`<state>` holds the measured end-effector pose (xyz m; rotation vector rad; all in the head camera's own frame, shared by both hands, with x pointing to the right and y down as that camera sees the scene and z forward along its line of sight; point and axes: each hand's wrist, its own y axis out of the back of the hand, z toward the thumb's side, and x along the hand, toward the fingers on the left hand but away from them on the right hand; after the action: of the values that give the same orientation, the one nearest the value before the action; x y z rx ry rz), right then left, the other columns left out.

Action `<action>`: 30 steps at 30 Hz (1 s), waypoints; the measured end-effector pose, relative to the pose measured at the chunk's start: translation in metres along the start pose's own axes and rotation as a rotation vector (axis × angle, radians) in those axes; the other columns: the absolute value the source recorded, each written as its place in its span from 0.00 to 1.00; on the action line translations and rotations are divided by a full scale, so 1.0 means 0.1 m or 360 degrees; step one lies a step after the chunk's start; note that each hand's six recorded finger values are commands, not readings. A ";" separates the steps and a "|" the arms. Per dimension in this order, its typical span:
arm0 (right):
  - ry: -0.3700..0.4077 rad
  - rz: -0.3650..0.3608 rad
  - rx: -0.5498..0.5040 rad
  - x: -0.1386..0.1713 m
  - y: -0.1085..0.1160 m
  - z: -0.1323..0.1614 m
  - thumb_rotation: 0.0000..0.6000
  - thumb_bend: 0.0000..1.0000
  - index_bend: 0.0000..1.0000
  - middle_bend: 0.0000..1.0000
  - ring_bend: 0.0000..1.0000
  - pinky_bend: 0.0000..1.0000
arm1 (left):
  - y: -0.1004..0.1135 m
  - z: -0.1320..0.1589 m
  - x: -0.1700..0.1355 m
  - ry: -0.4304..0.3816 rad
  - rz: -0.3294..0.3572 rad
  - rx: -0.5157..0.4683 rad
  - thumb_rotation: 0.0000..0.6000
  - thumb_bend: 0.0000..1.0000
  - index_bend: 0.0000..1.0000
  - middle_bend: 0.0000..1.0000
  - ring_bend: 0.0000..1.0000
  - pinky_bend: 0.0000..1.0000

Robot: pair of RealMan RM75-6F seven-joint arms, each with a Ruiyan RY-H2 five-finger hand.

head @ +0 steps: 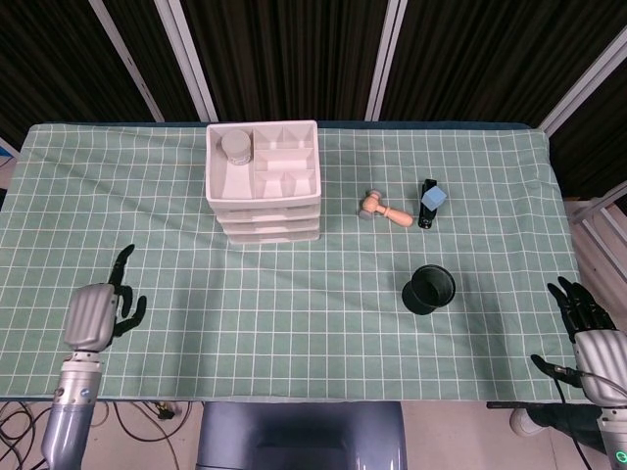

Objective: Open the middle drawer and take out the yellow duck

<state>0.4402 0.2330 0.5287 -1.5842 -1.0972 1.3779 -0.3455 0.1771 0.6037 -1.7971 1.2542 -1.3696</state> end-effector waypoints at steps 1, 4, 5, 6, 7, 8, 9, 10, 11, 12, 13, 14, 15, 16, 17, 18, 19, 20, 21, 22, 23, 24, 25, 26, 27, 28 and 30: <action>-0.0004 0.0004 -0.0007 0.00 0.00 0.00 1.00 0.00 0.00 0.00 0.00 0.21 | -0.04 0.08 0.07 -0.0005 -0.0021 -0.0034 1.00 0.48 0.06 0.94 0.95 1.00; -0.0013 0.0011 -0.0023 -0.01 -0.01 0.00 1.00 0.00 0.00 0.00 0.00 0.21 | -0.17 0.26 0.21 -0.0002 -0.0089 -0.0135 1.00 0.50 0.07 0.97 0.97 1.00; -0.0017 0.0012 -0.0031 -0.01 -0.01 0.00 1.00 0.00 0.00 0.00 0.00 0.21 | -0.21 0.31 0.25 0.0004 -0.0116 -0.0171 1.00 0.50 0.07 0.97 0.98 1.00; -0.0021 0.0014 -0.0037 -0.01 -0.01 -0.01 1.00 0.00 0.00 0.00 0.00 0.21 | -0.26 0.37 0.29 0.0013 -0.0143 -0.0206 1.00 0.50 0.07 0.97 0.98 1.00; -0.0026 0.0015 -0.0044 -0.01 -0.01 -0.01 1.00 0.00 0.00 0.00 0.00 0.21 | -0.33 0.44 0.34 0.0026 -0.0182 -0.0251 1.00 0.51 0.07 0.98 0.98 1.00; -0.0030 0.0016 -0.0050 -0.01 -0.01 -0.01 1.00 0.00 0.00 0.00 0.00 0.21 | -0.39 0.50 0.38 0.0034 -0.0213 -0.0287 1.00 0.51 0.07 0.98 0.98 1.00; -0.0034 0.0017 -0.0057 -0.01 0.00 -0.02 1.00 0.00 0.00 0.00 0.00 0.21 | -0.45 0.56 0.41 0.0042 -0.0245 -0.0323 1.00 0.51 0.07 0.98 0.98 1.00; -0.0040 0.0020 -0.0066 -0.01 0.00 -0.02 1.00 0.00 0.00 0.00 0.00 0.21 | -0.53 0.66 0.45 0.0049 -0.0288 -0.0370 1.00 0.51 0.07 0.98 0.98 1.00; -0.0044 0.0022 -0.0072 -0.01 0.00 -0.03 1.00 0.00 0.00 0.00 0.00 0.21 | -0.59 0.73 0.48 0.0052 -0.0320 -0.0404 1.00 0.51 0.07 0.98 0.98 1.00; -0.0048 0.0025 -0.0077 -0.01 0.00 -0.03 1.00 0.00 0.00 0.00 0.00 0.21 | -0.65 0.81 0.51 0.0053 -0.0351 -0.0436 1.00 0.51 0.07 0.98 0.98 1.00; -0.0051 0.0029 -0.0083 -0.01 -0.01 -0.03 1.00 0.00 0.00 0.00 0.00 0.21 | -0.73 0.90 0.54 0.0055 -0.0390 -0.0473 1.00 0.51 0.07 0.98 0.98 1.00; -0.0053 0.0031 -0.0087 -0.02 -0.01 -0.03 1.00 0.00 0.00 0.00 0.00 0.21 | -0.78 0.96 0.56 0.0058 -0.0416 -0.0498 1.00 0.51 0.07 0.98 0.98 1.00; -0.0054 0.0034 -0.0091 -0.02 -0.01 -0.03 1.00 0.00 0.00 0.00 0.00 0.21 | -0.84 1.01 0.57 0.0064 -0.0439 -0.0521 1.00 0.51 0.07 0.98 0.98 1.00; -0.0056 0.0037 -0.0094 -0.02 -0.01 -0.03 1.00 0.00 0.00 0.00 0.00 0.21 | -0.90 1.07 0.60 0.0072 -0.0465 -0.0552 1.00 0.51 0.07 0.98 0.98 1.00; -0.0057 0.0039 -0.0097 -0.02 -0.01 -0.03 1.00 0.00 0.00 0.00 0.00 0.21 | -0.94 1.11 0.62 0.0078 -0.0480 -0.0574 1.00 0.51 0.07 0.98 0.98 1.00; -0.0059 0.0040 -0.0100 -0.02 -0.02 -0.03 1.00 0.00 0.00 0.00 0.00 0.21 | -0.98 1.15 0.63 0.0085 -0.0493 -0.0598 1.00 0.51 0.07 0.98 0.98 1.00; -0.0061 0.0043 -0.0105 -0.02 -0.02 -0.03 1.00 0.00 0.00 0.00 0.00 0.21 | -1.02 1.18 0.66 0.0094 -0.0503 -0.0630 1.00 0.51 0.07 0.98 0.98 1.00; -0.0062 0.0044 -0.0107 -0.02 -0.02 -0.03 1.00 0.00 0.00 0.00 0.00 0.21 | -1.04 1.20 0.67 0.0102 -0.0508 -0.0656 1.00 0.51 0.07 0.98 0.98 1.00; -0.0063 0.0045 -0.0109 -0.02 -0.02 -0.03 1.00 0.00 0.00 0.00 0.00 0.21 | -1.06 1.22 0.69 0.0110 -0.0513 -0.0684 1.00 0.51 0.07 0.98 0.99 1.00; -0.0065 0.0047 -0.0112 -0.02 -0.02 -0.03 1.00 0.00 0.00 0.00 0.00 0.21 | -1.09 1.24 0.70 0.0123 -0.0519 -0.0724 1.00 0.51 0.07 0.98 0.99 1.00; -0.0067 0.0049 -0.0115 -0.02 -0.02 -0.04 1.00 0.00 0.00 0.00 0.00 0.21 | -1.11 1.26 0.71 0.0134 -0.0525 -0.0763 1.00 0.51 0.07 0.99 0.99 1.00; -0.0069 0.0049 -0.0118 -0.02 -0.02 -0.04 1.00 0.00 0.00 0.00 0.00 0.21 | -1.12 1.28 0.72 0.0148 -0.0533 -0.0809 1.00 0.51 0.07 0.99 0.99 1.00; -0.0071 0.0049 -0.0122 -0.02 -0.02 -0.04 1.00 0.00 0.00 0.00 0.00 0.21 | -1.15 1.31 0.74 0.0171 -0.0541 -0.0877 1.00 0.51 0.07 0.99 0.99 1.00; -0.0073 0.0050 -0.0125 -0.03 -0.02 -0.04 1.00 0.00 0.00 0.00 0.00 0.21 | -1.17 1.33 0.76 0.0188 -0.0546 -0.0929 1.00 0.51 0.07 0.99 0.99 1.00; -0.0074 0.0050 -0.0129 -0.03 -0.02 -0.04 1.00 0.00 0.00 0.00 0.00 0.21 | -1.19 1.35 0.78 0.0205 -0.0550 -0.0976 1.00 0.51 0.07 0.99 0.99 1.00; -0.0076 0.0052 -0.0132 -0.03 -0.02 -0.04 1.00 0.00 0.00 0.00 0.00 0.21 | -1.22 1.37 0.81 0.0224 -0.0551 -0.1024 1.00 0.51 0.07 0.99 0.99 1.00; -0.0079 0.0052 -0.0137 -0.03 -0.01 -0.05 1.00 0.00 0.00 0.00 0.00 0.21 | -1.26 1.40 0.86 0.0245 -0.0547 -0.1076 1.00 0.51 0.07 0.99 0.99 1.00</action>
<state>0.4446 0.2306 0.5317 -1.6437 -1.1786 1.4151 -0.1675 0.1366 0.7000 -2.4941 1.6919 -1.3786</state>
